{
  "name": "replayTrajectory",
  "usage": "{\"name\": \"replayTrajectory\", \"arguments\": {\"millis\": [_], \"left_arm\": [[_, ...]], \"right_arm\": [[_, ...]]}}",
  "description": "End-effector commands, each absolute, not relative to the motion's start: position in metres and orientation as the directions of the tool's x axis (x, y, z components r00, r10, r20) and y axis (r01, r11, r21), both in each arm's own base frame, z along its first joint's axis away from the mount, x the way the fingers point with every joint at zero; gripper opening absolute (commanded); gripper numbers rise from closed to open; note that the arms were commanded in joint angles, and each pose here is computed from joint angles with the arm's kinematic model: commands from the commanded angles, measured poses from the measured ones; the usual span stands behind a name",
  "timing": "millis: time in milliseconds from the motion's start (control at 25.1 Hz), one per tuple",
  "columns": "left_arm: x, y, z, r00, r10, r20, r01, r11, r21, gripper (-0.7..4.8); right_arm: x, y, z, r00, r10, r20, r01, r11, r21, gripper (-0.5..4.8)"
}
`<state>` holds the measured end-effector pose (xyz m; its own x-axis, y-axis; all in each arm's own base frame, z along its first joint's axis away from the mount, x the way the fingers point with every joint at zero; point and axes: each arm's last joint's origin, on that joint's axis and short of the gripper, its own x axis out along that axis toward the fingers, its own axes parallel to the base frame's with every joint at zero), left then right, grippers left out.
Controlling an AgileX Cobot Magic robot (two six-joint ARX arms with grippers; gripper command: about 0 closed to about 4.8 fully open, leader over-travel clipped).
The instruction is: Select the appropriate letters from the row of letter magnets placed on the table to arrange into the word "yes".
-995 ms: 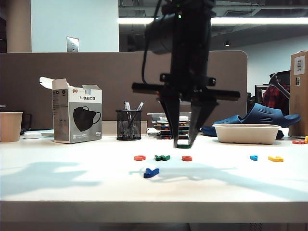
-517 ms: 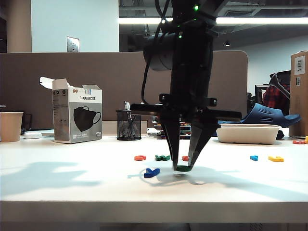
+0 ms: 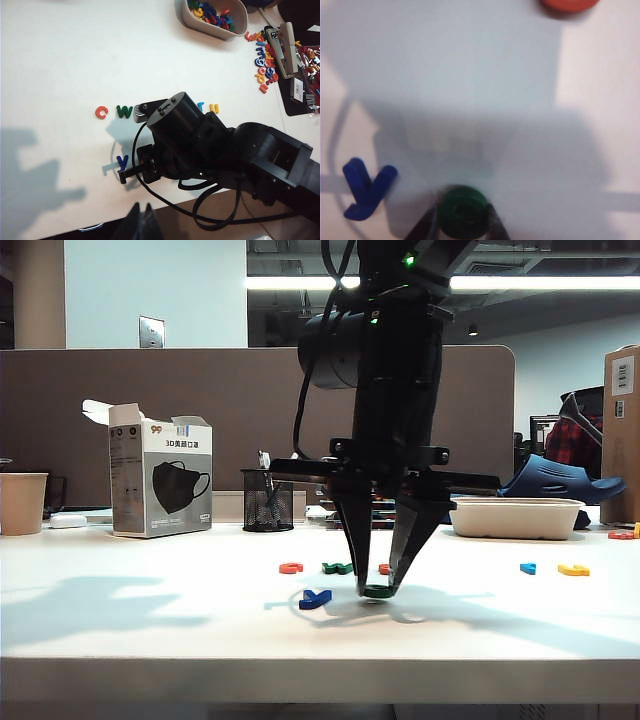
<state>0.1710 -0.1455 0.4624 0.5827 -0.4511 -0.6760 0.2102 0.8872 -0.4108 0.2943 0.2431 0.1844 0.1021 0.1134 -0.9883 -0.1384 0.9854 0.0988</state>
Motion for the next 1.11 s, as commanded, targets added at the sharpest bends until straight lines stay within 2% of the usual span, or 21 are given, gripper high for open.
{"name": "replayTrajectory", "arguments": {"millis": [40, 875, 1114], "left_arm": [[0.170, -0.145, 0.465, 0.592, -0.454, -0.666, 0.211, 0.885, -0.416, -0.05], [0.170, -0.145, 0.465, 0.592, -0.454, -0.666, 0.211, 0.885, -0.416, -0.05], [0.170, -0.145, 0.465, 0.592, -0.454, -0.666, 0.211, 0.885, -0.416, -0.05]], "right_arm": [[0.295, 0.245, 0.186, 0.117, 0.124, -0.985, -0.138, 0.985, 0.108, 0.89], [0.296, 0.248, 0.170, 0.086, 0.104, -0.991, -0.140, 0.986, 0.091, 0.91], [0.295, 0.247, 0.170, 0.074, 0.095, -0.993, -0.139, 0.987, 0.084, 1.27]]}}
